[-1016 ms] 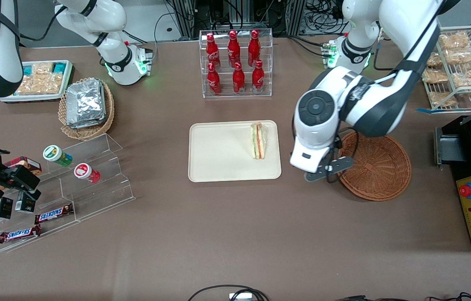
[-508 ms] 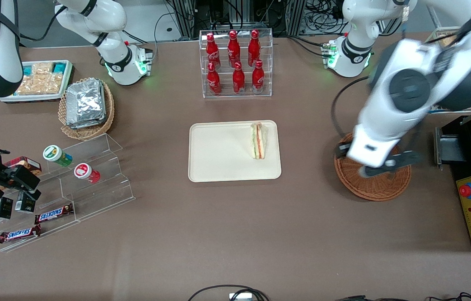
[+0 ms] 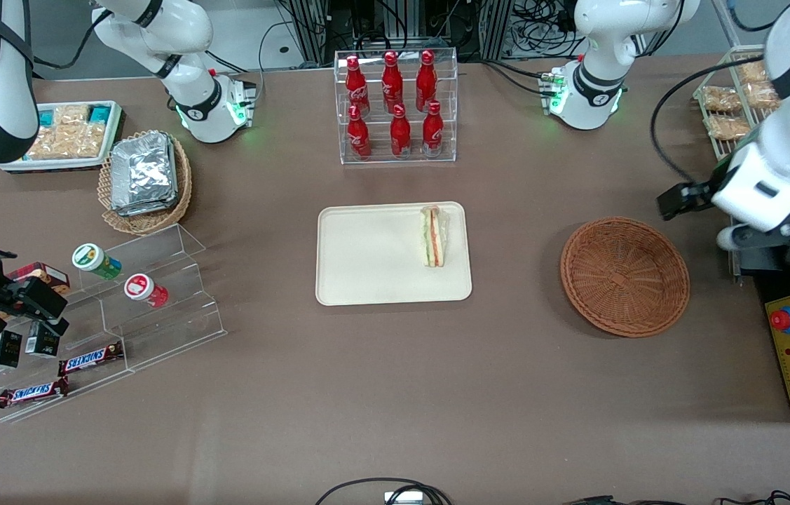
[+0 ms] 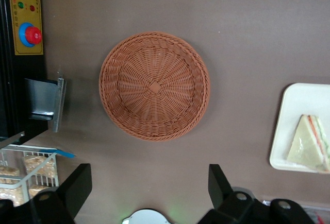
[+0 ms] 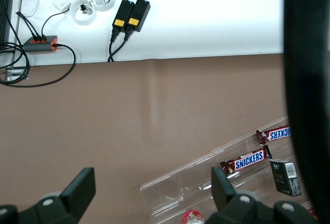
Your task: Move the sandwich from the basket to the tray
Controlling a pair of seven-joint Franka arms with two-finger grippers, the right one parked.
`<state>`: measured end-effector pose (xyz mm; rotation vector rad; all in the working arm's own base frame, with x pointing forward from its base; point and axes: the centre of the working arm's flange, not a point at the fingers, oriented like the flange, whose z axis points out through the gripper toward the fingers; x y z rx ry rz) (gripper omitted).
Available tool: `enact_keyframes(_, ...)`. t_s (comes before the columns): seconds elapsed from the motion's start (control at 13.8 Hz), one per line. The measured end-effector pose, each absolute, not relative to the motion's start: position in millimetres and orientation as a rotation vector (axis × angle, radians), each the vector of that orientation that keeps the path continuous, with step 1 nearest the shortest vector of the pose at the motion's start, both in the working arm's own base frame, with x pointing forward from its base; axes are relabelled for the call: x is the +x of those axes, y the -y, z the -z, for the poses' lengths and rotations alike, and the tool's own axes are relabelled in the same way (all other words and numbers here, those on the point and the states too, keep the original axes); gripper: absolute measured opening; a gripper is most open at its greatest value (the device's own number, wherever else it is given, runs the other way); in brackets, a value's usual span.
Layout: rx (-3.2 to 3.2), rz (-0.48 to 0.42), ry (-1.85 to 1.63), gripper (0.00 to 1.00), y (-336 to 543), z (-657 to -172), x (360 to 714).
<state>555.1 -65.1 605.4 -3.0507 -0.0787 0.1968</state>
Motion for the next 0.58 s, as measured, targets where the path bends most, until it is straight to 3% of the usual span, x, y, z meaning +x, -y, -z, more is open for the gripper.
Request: enact_keyframes(0.58, -3.086, -0.185, -0.196, 1.00, 42, -626, 544)
